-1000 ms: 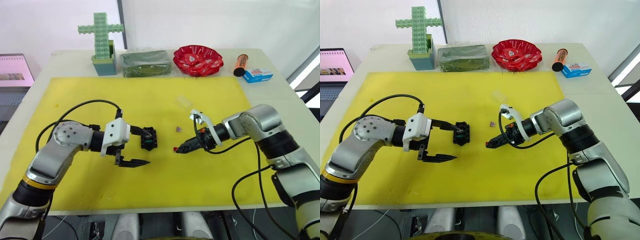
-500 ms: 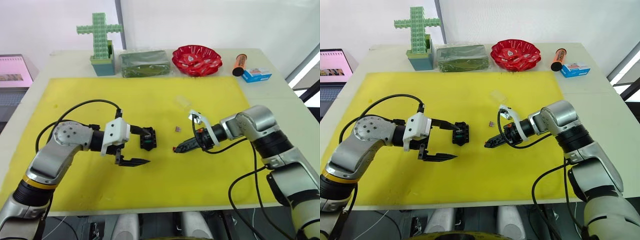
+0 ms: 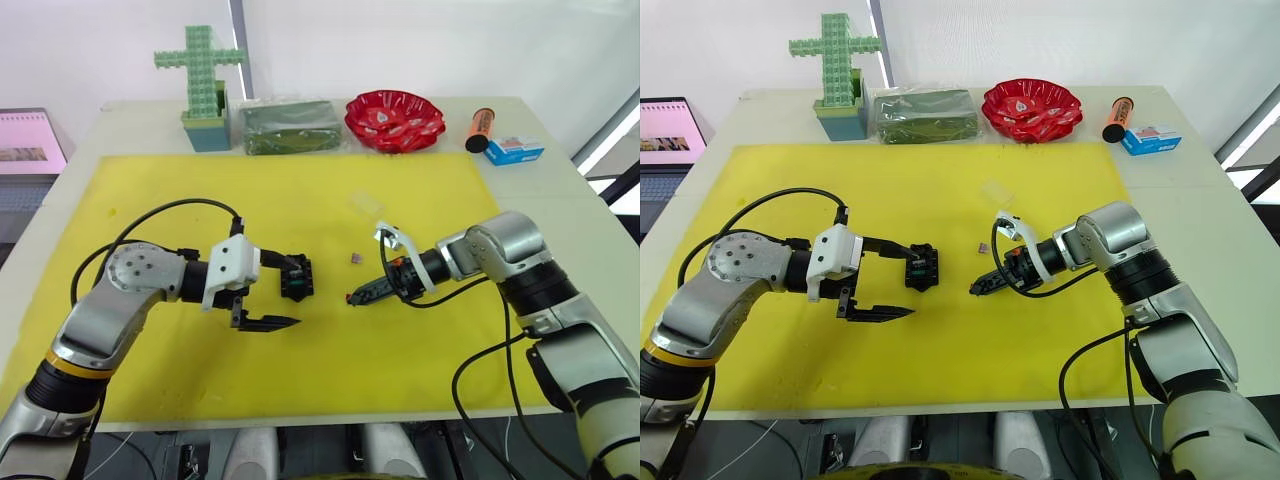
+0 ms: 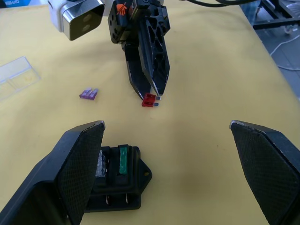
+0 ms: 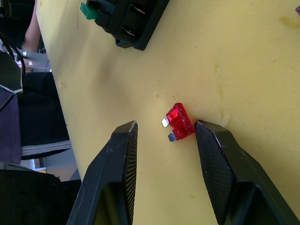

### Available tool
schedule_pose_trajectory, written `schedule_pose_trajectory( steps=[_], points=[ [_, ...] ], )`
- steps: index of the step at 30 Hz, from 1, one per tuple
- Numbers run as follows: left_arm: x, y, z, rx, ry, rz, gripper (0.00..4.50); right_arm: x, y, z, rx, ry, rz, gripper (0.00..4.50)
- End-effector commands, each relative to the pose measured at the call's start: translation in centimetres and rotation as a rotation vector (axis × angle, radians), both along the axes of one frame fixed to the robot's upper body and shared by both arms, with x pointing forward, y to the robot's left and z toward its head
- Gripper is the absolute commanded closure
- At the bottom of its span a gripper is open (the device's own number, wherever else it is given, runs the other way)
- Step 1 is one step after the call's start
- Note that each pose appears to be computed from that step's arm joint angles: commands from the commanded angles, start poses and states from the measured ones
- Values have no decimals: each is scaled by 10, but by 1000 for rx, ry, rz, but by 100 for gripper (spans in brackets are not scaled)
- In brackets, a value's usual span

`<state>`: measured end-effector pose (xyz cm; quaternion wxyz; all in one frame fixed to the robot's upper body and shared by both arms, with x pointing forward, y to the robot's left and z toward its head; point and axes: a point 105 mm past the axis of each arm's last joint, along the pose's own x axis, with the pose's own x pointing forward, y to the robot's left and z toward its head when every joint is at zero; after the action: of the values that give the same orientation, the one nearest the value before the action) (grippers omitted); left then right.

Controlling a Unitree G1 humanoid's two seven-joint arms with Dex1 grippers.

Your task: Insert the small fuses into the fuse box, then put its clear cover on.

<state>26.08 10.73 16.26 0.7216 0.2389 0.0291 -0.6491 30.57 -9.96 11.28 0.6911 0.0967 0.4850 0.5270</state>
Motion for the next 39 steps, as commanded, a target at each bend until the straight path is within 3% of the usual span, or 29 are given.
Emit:
schedule_pose_trajectory(
  steps=[1,5,7,12,19,24,32,35,39],
  points=[
    [0,0,10,-11,-42,0,0,4,3,10,24,-26,7,255],
    [0,0,9,-8,-47,0,0,6,3,11,24,-29,7,255],
    [0,0,9,-7,-49,0,0,6,3,11,25,-30,9,287],
    [1,-1,9,-1,-54,2,0,6,4,10,25,-33,13,445],
    [1,0,9,1,-58,6,0,7,3,11,22,-45,14,448],
    [3,4,9,5,-60,25,0,11,5,27,26,-127,30,448],
    [16,32,16,27,-59,112,0,6,41,107,72,-626,251,448],
    [24,39,13,29,-43,142,0,14,54,113,45,-776,302,448],
    [30,42,7,33,-27,150,0,24,66,104,-31,-924,394,448]
  ],
)
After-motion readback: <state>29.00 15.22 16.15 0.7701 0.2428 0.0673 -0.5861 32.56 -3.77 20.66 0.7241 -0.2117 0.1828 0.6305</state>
